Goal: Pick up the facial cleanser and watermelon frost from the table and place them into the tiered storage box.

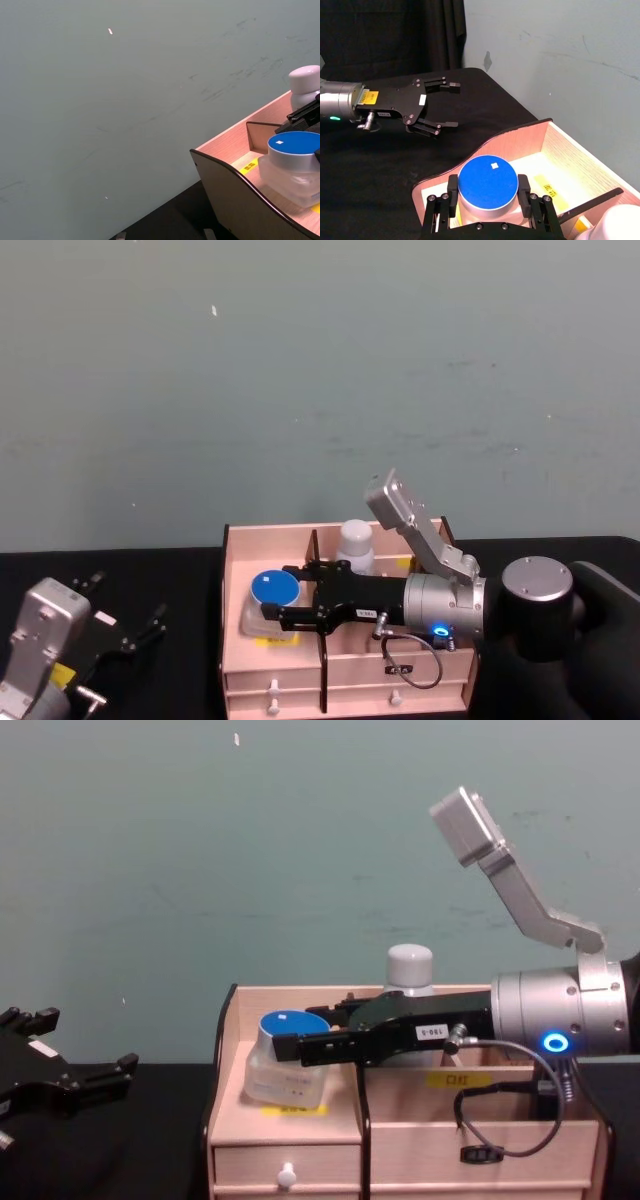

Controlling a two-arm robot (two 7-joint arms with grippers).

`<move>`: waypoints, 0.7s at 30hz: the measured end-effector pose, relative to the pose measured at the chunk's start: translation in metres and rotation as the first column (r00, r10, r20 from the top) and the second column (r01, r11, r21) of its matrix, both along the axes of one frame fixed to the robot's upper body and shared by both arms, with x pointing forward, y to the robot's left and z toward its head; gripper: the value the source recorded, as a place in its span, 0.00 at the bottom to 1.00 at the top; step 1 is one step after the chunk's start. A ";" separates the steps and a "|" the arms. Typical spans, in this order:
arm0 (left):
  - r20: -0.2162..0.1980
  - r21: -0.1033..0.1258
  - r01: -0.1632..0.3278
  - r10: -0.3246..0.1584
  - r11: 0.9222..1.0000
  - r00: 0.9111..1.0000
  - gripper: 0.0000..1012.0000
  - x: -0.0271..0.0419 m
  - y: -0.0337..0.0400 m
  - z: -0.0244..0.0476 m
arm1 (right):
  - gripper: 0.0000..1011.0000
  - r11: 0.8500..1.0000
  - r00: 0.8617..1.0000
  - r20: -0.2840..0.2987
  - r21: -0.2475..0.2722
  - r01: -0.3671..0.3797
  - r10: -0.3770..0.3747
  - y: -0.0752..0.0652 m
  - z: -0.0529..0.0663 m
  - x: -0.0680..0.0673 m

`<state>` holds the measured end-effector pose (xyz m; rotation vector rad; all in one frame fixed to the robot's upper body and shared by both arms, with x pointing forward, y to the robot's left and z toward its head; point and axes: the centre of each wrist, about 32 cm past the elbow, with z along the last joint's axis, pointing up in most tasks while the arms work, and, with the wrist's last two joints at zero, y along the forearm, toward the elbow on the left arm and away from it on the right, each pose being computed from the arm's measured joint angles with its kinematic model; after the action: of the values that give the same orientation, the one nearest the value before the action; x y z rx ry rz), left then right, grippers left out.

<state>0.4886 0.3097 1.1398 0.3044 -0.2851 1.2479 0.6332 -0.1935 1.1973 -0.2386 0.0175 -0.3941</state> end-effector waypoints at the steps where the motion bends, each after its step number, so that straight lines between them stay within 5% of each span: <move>1: 0.000 0.000 0.000 0.000 1.000 1.000 0.99 0.0000 0.0000 0.0000 | 0.70 1.000 1.000 0.000 0.000 0.000 0.000 0.000 0.000 0.000; 7: 0.000 0.000 0.000 0.000 1.000 1.000 0.99 0.0000 0.0000 0.0000 | 0.73 1.000 1.000 0.000 0.002 -0.002 0.002 0.000 0.000 0.000; 16: 0.000 0.000 0.000 0.000 1.000 1.000 0.99 0.0000 0.0000 0.0000 | 0.98 1.000 1.000 0.000 0.003 -0.003 0.003 0.000 0.000 0.000; 21: 0.000 0.000 0.000 0.000 1.000 1.000 0.99 0.0000 0.0000 0.0000 | 0.99 1.000 1.000 0.000 0.003 -0.004 0.004 0.000 0.000 0.000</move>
<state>0.4886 0.3096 1.1398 0.3045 -0.2851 1.2479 0.6330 -0.1934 1.1968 -0.2355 0.0177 -0.3904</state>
